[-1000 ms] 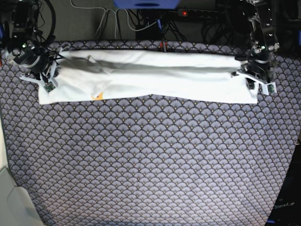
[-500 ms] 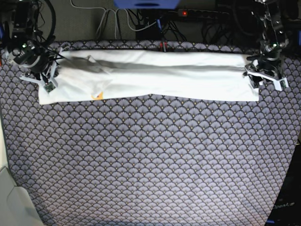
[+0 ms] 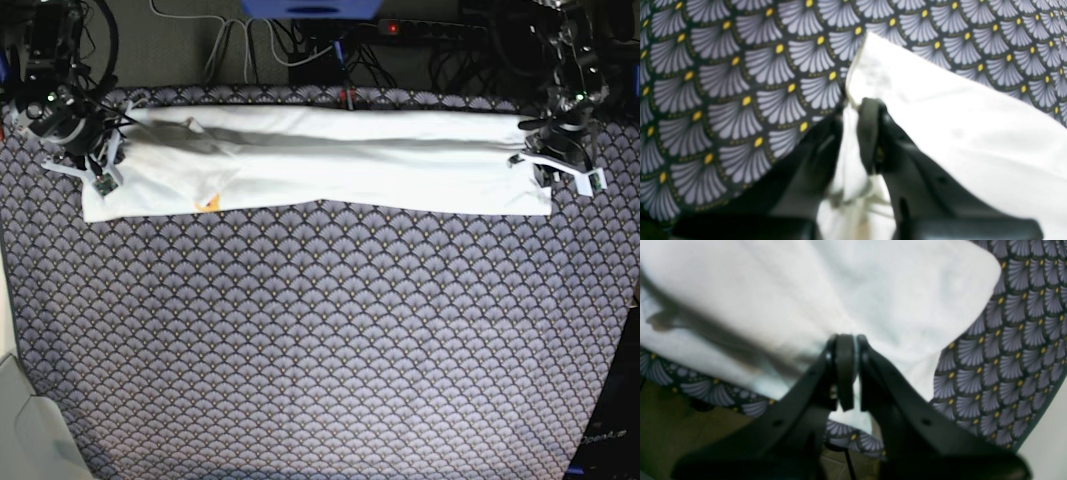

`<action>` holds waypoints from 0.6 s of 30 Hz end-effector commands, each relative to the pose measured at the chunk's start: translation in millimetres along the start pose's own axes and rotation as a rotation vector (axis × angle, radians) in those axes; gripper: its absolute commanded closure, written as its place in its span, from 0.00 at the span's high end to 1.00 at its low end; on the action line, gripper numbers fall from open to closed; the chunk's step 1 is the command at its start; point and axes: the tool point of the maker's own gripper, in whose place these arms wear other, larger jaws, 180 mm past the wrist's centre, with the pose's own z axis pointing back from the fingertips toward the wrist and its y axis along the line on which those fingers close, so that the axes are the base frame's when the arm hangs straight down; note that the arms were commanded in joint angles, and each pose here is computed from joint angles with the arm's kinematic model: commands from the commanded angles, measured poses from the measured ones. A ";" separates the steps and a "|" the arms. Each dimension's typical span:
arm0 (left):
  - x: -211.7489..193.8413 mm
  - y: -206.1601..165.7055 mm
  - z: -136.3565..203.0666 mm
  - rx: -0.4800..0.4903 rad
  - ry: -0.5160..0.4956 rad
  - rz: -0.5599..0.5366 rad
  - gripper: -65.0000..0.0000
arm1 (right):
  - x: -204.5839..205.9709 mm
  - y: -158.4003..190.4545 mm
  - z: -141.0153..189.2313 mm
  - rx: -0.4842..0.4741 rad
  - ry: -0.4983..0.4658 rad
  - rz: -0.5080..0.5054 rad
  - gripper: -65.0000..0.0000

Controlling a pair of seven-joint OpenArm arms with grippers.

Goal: Fold the T-shirt properly

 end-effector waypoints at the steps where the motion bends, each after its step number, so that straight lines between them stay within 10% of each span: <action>1: -2.8 5.3 4.3 0.025 0.025 -0.021 0.00 | 7.1 -8.1 3.8 -0.021 -0.024 0.007 0.00; 10: 57.8 -67.1 49.3 -0.120 -0.167 -0.065 0.01 | 7.1 -8.1 3.8 -0.021 -0.024 0.007 0.00; 18: 31.5 -177.9 82.4 -0.387 -0.032 -0.117 0.01 | 11.2 -11.0 3.8 -0.028 -0.031 0.007 0.00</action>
